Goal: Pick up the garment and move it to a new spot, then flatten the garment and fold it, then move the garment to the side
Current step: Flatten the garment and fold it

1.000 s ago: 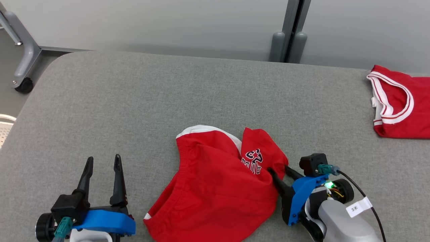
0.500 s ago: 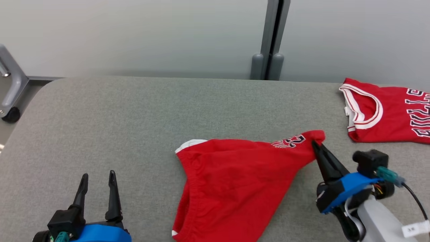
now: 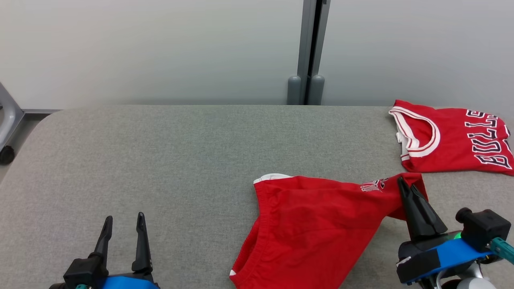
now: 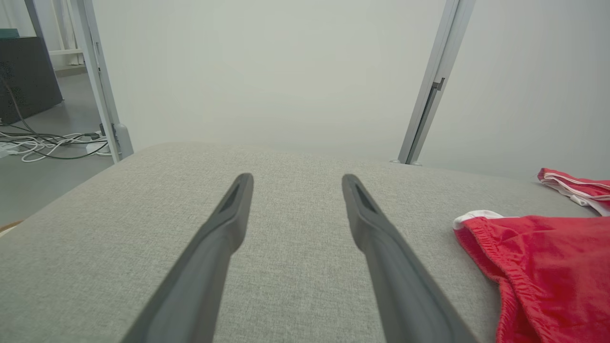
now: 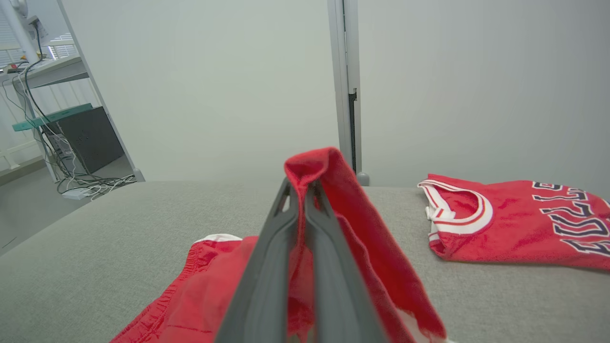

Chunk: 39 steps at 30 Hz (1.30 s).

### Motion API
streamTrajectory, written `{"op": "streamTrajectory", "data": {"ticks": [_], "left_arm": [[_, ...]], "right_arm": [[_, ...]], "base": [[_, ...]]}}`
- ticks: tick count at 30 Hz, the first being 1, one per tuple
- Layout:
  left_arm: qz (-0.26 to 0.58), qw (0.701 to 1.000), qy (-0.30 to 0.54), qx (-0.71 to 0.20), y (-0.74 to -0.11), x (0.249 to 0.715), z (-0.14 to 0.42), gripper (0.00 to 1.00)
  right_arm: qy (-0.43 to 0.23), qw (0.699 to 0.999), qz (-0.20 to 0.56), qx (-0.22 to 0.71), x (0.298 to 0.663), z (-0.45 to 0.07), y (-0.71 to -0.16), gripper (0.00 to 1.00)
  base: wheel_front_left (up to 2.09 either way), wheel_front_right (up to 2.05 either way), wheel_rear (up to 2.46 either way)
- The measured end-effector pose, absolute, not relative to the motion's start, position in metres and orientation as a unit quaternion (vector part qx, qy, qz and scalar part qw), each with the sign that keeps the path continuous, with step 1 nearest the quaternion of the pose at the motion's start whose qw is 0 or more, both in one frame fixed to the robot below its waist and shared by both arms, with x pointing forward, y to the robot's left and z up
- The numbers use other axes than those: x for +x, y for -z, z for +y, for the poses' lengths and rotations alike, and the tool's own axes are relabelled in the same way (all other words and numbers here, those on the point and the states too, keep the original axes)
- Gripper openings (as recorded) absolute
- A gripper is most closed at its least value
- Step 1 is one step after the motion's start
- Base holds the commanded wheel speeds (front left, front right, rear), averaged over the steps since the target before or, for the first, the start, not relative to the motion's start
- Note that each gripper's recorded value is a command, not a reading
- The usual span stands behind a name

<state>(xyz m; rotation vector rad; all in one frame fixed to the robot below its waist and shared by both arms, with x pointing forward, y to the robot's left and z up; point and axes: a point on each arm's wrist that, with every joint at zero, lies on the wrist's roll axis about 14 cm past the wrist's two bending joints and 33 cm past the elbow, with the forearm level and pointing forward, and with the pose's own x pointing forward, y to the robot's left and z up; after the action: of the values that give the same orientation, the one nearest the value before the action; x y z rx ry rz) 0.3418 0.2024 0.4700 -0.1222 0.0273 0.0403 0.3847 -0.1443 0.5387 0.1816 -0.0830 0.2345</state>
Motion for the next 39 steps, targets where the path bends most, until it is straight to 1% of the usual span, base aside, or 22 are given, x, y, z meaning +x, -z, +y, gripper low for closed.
{"op": "streamTrajectory", "data": {"ticks": [4, 9, 14, 18, 23, 28, 29, 30, 31, 35, 37, 39], "left_arm": [[0.015, 0.998, -0.026, -0.062, -0.469, 0.339, 0.206, 1.00], [0.015, 0.997, -0.034, -0.064, -0.469, 0.340, 0.211, 1.00], [0.014, 0.997, -0.044, -0.066, -0.469, 0.341, 0.217, 1.00], [0.018, 0.996, -0.059, -0.067, -0.468, 0.339, 0.225, 1.00], [0.023, 0.994, -0.077, -0.068, -0.465, 0.336, 0.236, 1.00], [0.030, 0.993, -0.089, -0.072, -0.461, 0.337, 0.242, 1.00], [0.032, 0.993, -0.090, -0.074, -0.460, 0.337, 0.242, 1.00], [0.035, 0.992, -0.092, -0.073, -0.458, 0.338, 0.243, 1.00], [0.036, 0.992, -0.093, -0.073, -0.457, 0.338, 0.243, 1.00], [0.041, 0.992, -0.092, -0.073, -0.454, 0.344, 0.243, 1.00], [0.042, 0.993, -0.086, -0.070, -0.453, 0.348, 0.239, 1.00], [0.040, 0.993, -0.083, -0.070, -0.454, 0.353, 0.238, 1.00]], "right_arm": [[-0.140, 0.985, -0.047, 0.084, 0.390, -0.127, -0.548, 0.00], [-0.186, 0.977, -0.073, 0.073, 0.420, -0.094, -0.573, 0.00], [-0.249, 0.963, -0.082, 0.058, 0.454, -0.042, -0.587, 0.00], [-0.309, 0.947, -0.081, 0.039, 0.474, 0.012, -0.593, 0.00], [-0.367, 0.929, -0.042, 0.016, 0.486, 0.069, -0.571, 0.00], [-0.404, 0.915, 0.007, -0.007, 0.485, 0.099, -0.529, 0.00], [-0.410, 0.912, 0.021, -0.011, 0.484, 0.101, -0.518, 0.36], [-0.417, 0.908, 0.030, -0.008, 0.480, 0.105, -0.510, 0.82], [-0.422, 0.906, 0.038, -0.004, 0.478, 0.108, -0.503, 1.00], [-0.427, 0.903, 0.051, 0.012, 0.473, 0.110, -0.493, 1.00], [-0.412, 0.909, 0.050, 0.027, 0.478, 0.100, -0.496, 1.00], [-0.393, 0.918, 0.030, 0.045, 0.487, 0.089, -0.512, 1.00]], "base": [[0.00, 0.00, 0.00], [0.00, 0.00, 0.00], [0.00, 0.00, 0.00], [0.00, 0.00, 0.00], [0.00, 0.00, 0.00], [0.00, 0.00, 0.00], [0.00, 0.00, 0.00], [0.00, 0.00, 0.00], [0.00, 0.00, 0.00], [0.00, 0.00, 0.00], [0.00, 0.00, 0.00], [0.00, 0.00, 0.00]]}}
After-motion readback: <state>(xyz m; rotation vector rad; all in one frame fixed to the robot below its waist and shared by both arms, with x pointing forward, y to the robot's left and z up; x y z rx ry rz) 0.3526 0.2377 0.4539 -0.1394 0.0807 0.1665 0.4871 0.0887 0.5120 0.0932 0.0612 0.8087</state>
